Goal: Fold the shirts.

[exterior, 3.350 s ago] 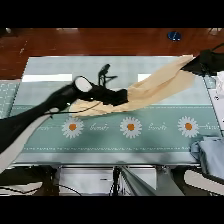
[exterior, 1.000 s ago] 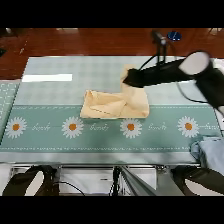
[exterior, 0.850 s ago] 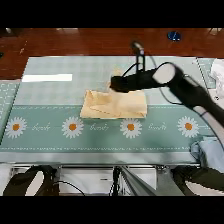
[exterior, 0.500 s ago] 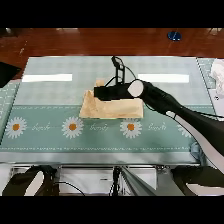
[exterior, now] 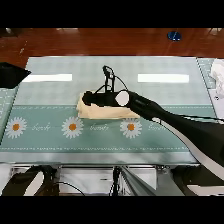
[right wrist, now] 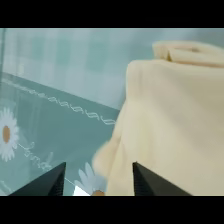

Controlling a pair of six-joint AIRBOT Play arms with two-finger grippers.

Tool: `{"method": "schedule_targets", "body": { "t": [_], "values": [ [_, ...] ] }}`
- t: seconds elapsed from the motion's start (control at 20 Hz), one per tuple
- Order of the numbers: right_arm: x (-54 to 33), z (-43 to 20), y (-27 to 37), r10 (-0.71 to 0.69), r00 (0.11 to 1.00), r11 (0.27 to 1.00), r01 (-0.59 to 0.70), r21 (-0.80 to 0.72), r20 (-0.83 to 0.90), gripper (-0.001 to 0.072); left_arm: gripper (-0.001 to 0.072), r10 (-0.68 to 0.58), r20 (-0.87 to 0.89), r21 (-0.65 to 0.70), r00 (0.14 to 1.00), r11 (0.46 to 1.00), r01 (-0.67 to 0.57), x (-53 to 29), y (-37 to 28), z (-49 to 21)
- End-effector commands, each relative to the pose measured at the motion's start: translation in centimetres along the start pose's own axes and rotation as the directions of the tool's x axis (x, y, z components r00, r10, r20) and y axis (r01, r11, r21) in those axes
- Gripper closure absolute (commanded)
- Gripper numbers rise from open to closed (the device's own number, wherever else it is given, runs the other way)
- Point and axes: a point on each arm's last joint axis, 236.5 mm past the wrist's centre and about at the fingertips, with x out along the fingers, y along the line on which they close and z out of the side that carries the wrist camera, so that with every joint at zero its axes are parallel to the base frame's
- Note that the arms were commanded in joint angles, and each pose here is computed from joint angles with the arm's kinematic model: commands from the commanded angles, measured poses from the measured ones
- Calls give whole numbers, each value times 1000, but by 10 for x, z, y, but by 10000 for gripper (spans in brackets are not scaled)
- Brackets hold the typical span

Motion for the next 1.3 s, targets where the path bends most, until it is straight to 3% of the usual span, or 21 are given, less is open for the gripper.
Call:
{"method": "schedule_targets", "body": {
  "t": [0.0, 0.15, 0.3, 0.35, 0.4, 0.45, 0.5, 0.6, 0.8, 0.95, 1.25],
  "values": [
    [-48, 49, 33, 68, 990, 994, -58, -89, 122, 216, 682, -3, -41, -13, 999, 1000, 2, 12, 5, -13],
    [-155, 120, 17, 16, 970, 990, 20, -143, 243, 216, 681, 10, -94, -6, 996, 1000, -11, 26, 16, -28],
    [-257, 118, -99, -346, 930, 932, 356, -67, 125, 216, 679, 61, -169, -8, 984, 998, -64, 40, 37, -49],
    [-291, 101, -145, -488, 872, 871, 489, -49, 36, 216, 658, 70, -196, -13, 978, 997, -74, 46, 43, -57],
    [-320, 85, -182, -590, 806, 807, 587, -59, -51, 214, 591, 68, -220, -24, 973, 997, -75, 51, 46, -65],
    [-336, 74, -206, -633, 767, 774, 628, -78, -107, 166, 508, 59, -248, -38, 967, 997, -71, 58, 48, -74],
    [-341, 66, -223, -637, 757, 770, 633, -76, -147, 130, 416, 54, -271, -50, 961, 996, -70, 63, 50, -81],
    [-332, 52, -245, -580, 785, 808, 588, -31, -218, 116, 310, 44, -314, -64, 948, 996, -67, 68, 51, -95],
    [-274, 31, -256, -331, 894, 921, 375, 101, -303, 110, 310, 30, -351, -65, 936, 996, -56, 63, 47, -104],
    [-233, 10, -253, -175, 913, 946, 260, 193, -370, 110, 310, 24, -367, -67, 930, 996, -52, 61, 46, -108],
    [-165, 4, -232, -92, 929, 963, 175, 207, -359, 111, 310, 24, -368, -68, 930, 996, -52, 62, 46, -108]
  ]
}}
